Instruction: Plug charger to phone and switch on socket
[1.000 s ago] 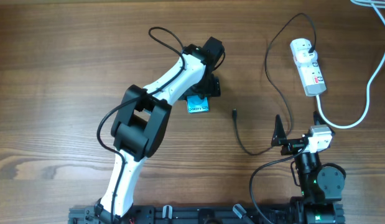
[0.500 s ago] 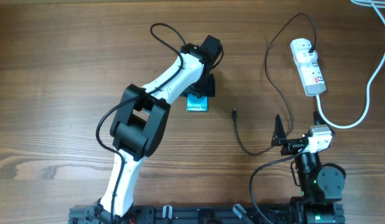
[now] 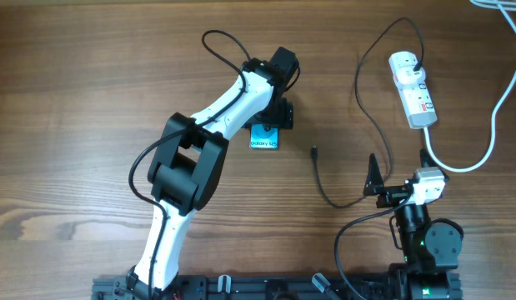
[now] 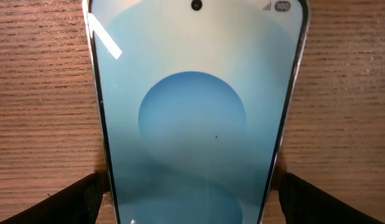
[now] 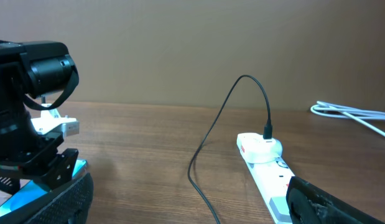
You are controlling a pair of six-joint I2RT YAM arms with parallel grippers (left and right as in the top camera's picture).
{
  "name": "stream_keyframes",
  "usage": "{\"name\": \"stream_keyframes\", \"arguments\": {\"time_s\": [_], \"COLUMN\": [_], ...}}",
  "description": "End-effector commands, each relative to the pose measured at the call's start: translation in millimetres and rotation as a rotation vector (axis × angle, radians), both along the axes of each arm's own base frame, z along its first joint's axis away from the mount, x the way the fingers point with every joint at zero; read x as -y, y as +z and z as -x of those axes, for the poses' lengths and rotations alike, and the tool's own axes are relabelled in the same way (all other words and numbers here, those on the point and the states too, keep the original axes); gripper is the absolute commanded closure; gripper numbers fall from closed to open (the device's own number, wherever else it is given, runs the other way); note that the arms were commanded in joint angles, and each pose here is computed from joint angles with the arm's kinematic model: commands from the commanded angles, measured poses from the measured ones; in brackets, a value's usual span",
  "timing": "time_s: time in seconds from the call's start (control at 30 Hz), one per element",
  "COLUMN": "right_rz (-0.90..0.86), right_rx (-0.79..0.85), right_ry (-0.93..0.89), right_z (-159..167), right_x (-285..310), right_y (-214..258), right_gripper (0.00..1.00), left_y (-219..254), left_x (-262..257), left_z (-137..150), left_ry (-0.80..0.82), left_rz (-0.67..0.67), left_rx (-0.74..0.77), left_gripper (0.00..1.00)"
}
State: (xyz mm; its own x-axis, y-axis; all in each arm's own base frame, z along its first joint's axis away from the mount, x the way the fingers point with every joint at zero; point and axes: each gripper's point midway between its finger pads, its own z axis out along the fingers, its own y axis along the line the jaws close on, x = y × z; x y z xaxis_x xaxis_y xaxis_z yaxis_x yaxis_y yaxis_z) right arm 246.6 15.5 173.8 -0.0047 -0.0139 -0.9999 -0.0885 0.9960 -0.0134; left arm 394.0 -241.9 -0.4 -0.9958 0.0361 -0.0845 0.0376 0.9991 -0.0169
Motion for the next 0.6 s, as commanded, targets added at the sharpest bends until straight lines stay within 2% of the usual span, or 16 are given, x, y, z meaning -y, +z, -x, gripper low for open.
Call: {"name": "stream_keyframes", "arguments": {"time_s": [0.0, 0.1, 0.17, 0.37, 0.47, 0.57], "right_rz": [0.011, 0.011, 0.011, 0.011, 0.011, 0.011], "right_rx": [0.004, 0.004, 0.004, 0.004, 0.004, 0.004], "right_ry": [-0.003, -0.003, -0.003, -0.003, -0.003, -0.003], "right_z": [0.0, 0.0, 0.0, 0.0, 0.0, 0.0], "right_x": [0.3, 0.3, 0.3, 0.3, 0.3, 0.3], "right_y": [0.6, 0.6, 0.6, 0.6, 0.6, 0.6], "right_gripper": [0.00, 0.00, 0.00, 0.00, 0.00, 0.00], "left_y": [-19.4, -19.1, -19.0, -19.4, -19.4, -19.4], "left_x": [-3.3, -0.3, -0.1, -3.4, -3.4, -3.3], "left_z": [1.5, -3.2, -3.7, 1.3, 1.3, 1.2], "left_ry": [0.047, 0.046, 0.047, 0.100, 0.100, 0.098], "left_rz": [-0.003, 0.010, 0.011, 0.001, 0.001, 0.001], "left_rx": [-0.025, -0.006, -0.004, -0.025, -0.025, -0.025], "left_gripper": [0.07, 0.07, 0.15, 0.19, 0.27, 0.21]}}
